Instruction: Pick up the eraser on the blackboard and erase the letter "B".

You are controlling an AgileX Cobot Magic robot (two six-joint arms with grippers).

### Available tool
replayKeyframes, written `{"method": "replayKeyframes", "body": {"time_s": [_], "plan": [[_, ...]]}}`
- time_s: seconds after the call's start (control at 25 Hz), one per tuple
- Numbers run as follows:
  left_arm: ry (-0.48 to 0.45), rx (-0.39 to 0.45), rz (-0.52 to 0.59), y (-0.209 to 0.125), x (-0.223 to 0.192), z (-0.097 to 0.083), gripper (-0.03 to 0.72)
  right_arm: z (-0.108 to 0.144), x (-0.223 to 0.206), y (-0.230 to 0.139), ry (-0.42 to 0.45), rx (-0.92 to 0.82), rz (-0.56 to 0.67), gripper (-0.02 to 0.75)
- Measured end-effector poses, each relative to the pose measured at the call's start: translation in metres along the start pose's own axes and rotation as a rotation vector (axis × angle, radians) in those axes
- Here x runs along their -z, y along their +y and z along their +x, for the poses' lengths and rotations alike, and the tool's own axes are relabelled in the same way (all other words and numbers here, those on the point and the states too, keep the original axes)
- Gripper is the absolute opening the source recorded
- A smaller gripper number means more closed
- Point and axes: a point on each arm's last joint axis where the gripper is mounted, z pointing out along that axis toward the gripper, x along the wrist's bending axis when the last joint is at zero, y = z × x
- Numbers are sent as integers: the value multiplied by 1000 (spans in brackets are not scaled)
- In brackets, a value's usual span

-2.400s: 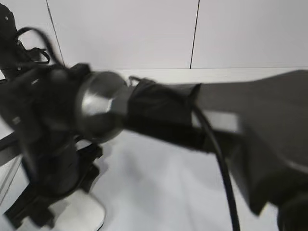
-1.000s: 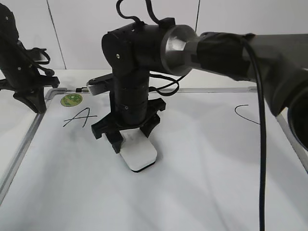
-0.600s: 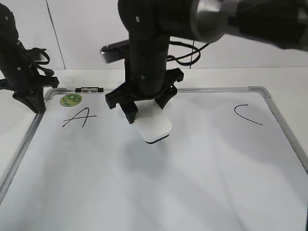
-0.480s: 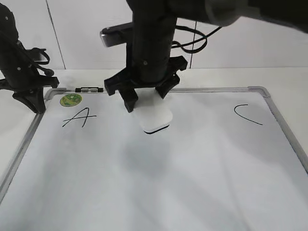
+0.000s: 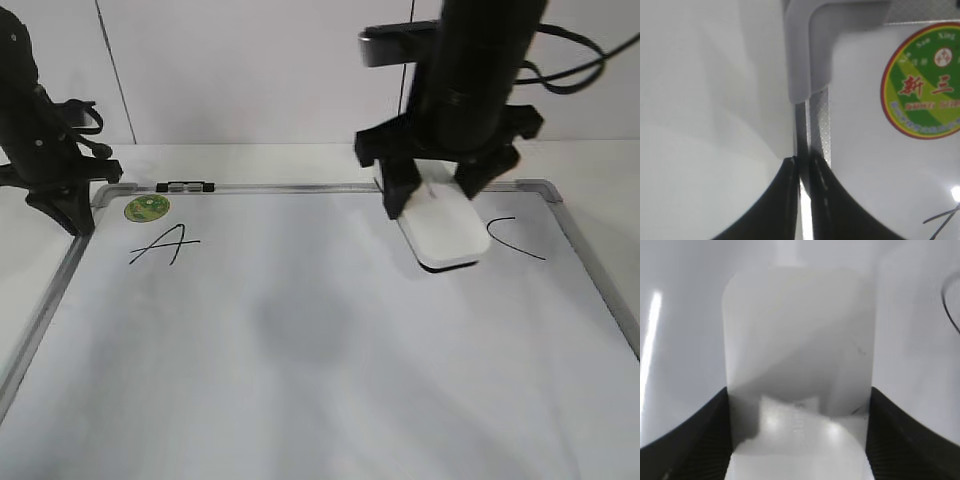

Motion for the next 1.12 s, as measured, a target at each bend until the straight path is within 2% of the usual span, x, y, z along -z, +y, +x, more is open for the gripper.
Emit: {"method": "replayKeyframes", "body": {"time_s": [0.36,0.52,0.8,1.12], "plan": [[0,0,0,0,0,0,34,-81,7,-72,-34,-224,124,547],[0,0,0,0,0,0,34,-107,2,-100,-39,-289,160,547],[-2,1,2,0,0,0,34,-140,-12,-102,-44,-325,87,547],[-2,1,1,0,0,0,34,-146,-37,-94,-41,-232,97,547]]}}
